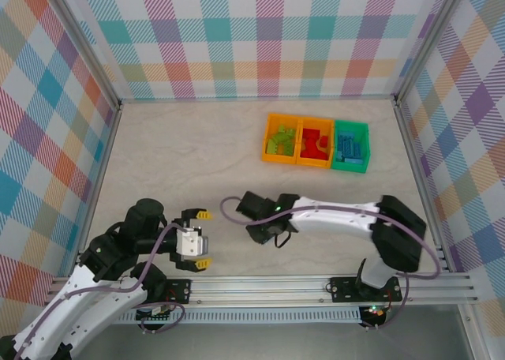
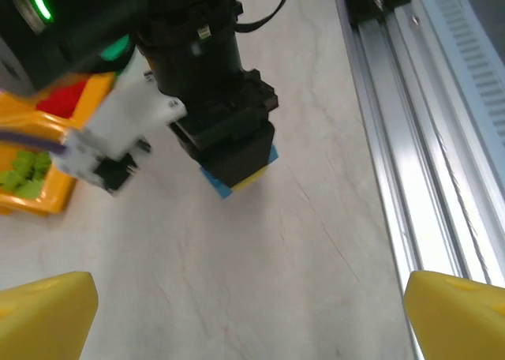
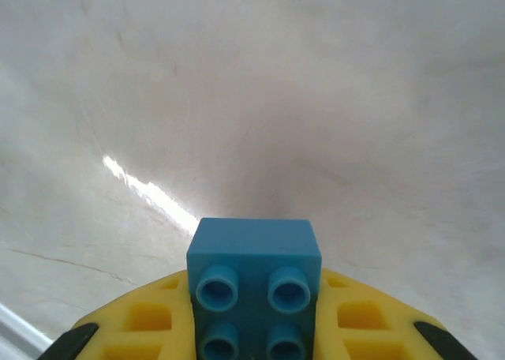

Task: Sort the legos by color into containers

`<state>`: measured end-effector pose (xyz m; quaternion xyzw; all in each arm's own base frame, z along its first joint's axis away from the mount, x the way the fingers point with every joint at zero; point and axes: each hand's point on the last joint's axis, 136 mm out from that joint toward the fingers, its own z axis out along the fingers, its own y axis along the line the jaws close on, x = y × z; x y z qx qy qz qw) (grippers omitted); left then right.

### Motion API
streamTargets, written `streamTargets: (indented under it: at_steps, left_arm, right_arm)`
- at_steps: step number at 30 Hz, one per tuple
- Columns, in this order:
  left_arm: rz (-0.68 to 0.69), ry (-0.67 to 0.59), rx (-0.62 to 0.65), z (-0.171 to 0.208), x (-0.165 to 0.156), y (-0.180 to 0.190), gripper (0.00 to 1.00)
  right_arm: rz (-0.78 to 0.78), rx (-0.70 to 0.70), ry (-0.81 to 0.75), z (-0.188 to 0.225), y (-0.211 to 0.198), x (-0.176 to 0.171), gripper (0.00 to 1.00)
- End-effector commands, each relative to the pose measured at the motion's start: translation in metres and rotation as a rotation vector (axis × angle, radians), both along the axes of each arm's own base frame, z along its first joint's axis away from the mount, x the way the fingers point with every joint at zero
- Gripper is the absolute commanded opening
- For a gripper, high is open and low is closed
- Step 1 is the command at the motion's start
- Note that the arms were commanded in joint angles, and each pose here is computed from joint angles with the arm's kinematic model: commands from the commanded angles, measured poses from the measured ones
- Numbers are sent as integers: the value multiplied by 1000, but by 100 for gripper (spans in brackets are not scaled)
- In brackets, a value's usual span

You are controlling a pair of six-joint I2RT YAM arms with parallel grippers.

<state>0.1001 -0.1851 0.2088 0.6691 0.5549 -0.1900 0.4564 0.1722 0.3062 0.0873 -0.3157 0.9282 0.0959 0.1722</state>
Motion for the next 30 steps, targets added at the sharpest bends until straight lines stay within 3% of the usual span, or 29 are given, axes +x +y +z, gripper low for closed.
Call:
streamTargets:
  at_steps: [1,6,12,20,24,30]
  left_arm:
    - [20,-14,-248,47,17,-26,100]
    - [165,26,-492,94,53,-41,100]
    - [268,234,-587,104,76,-55,100]
    - [392,377,-515,79,92,-65,100]
    - [559,400,-441,59,111,-54,100]
    - [844,403,-375,24,141,-26,100]
  right_arm:
    - [-115,119,-124,48,-23,43,17]
    - [-353,150,-269,90,-91,115,15]
    - [-679,119,-310,99,-196,191,14]
    - [-879,88,-269,78,-273,267,17]
    - [-918,74,-230,61,-300,302,19]
    - [-879,123,-109,43,-294,334,42]
